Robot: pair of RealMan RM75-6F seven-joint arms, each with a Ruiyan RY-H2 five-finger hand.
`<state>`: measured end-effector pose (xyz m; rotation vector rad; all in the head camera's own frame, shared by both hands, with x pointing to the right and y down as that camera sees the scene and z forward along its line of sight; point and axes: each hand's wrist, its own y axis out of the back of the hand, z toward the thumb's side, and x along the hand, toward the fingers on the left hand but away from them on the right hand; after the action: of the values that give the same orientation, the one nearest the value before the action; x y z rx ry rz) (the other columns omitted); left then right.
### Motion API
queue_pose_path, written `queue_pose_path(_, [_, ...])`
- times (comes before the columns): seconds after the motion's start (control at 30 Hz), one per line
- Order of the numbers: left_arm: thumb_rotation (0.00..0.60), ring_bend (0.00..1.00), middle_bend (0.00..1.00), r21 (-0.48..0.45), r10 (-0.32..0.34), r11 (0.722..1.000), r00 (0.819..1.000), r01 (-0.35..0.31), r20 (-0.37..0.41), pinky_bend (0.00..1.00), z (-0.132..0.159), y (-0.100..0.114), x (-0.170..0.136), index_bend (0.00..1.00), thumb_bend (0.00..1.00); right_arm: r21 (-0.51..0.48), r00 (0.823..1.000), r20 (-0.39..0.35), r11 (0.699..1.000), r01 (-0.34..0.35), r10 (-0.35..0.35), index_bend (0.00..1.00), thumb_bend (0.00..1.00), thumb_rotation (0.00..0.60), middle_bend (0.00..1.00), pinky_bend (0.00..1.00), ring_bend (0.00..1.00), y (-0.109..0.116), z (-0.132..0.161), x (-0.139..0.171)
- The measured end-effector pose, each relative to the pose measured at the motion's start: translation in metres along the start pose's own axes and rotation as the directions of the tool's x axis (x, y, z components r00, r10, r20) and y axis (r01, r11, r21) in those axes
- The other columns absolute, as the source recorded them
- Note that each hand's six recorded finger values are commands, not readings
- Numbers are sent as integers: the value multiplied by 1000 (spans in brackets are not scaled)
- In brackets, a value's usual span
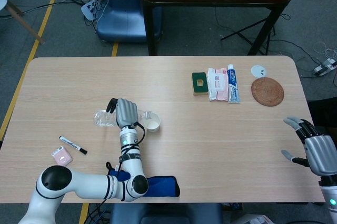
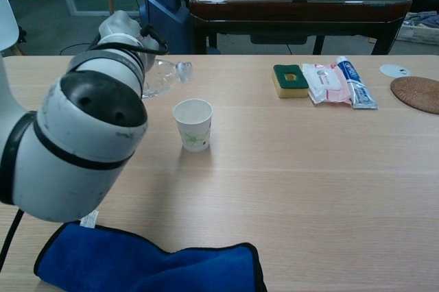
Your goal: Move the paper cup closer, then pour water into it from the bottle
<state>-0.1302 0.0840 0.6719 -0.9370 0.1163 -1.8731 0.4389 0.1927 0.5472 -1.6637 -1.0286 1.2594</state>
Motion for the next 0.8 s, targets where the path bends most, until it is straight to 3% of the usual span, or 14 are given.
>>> queue_pose_path(0.8, [600, 561, 661, 83, 29, 996, 999, -26, -29, 550, 0, 3, -1, 683, 65, -2, 1000, -3, 1000, 0, 0, 200, 44, 600, 200, 460, 188, 0, 0, 1])
